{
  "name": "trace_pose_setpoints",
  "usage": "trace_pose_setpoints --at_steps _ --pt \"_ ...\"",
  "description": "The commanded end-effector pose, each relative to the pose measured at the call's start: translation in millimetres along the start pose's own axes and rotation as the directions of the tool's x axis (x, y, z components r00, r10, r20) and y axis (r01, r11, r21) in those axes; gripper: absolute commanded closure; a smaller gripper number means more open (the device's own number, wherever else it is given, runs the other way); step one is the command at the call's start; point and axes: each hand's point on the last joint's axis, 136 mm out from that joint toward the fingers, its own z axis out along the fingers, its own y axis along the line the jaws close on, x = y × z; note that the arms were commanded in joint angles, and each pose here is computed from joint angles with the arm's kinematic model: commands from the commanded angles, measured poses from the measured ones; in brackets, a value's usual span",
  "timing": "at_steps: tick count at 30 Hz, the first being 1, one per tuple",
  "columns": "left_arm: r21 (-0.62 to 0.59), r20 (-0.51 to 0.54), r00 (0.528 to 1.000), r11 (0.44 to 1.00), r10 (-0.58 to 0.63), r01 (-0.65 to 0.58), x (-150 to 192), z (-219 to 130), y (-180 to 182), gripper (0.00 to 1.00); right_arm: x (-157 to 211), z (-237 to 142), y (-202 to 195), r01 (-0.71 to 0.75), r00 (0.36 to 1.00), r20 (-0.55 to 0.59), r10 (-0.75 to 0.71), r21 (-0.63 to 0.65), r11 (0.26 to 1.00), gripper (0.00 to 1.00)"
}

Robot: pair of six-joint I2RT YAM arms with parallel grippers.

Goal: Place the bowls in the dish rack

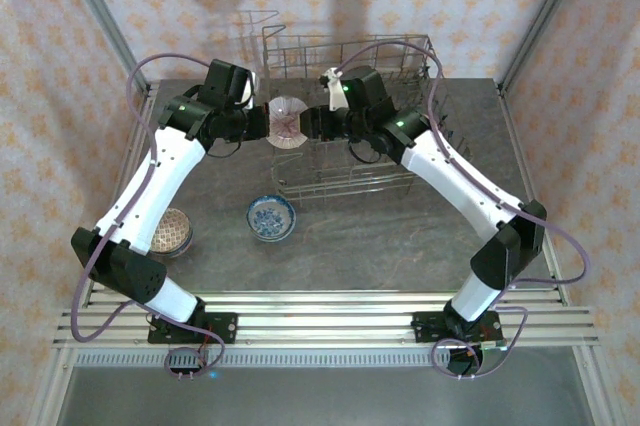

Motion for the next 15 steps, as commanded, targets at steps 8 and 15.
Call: trace_pose_setpoints --at_steps 8,15 --pt "0.065 0.078 0.997 0.998 0.001 -0.006 -20 -7 -24 1.0 -5 -8 -14 -0.053 0.998 0.019 0.052 0.059 0.997 0.59" --pt "0.071 0.079 0.997 0.997 -0.001 -0.004 -19 -6 -27 1.0 4 5 -23 -0.081 0.997 -0.007 0.082 0.088 0.993 0.64"
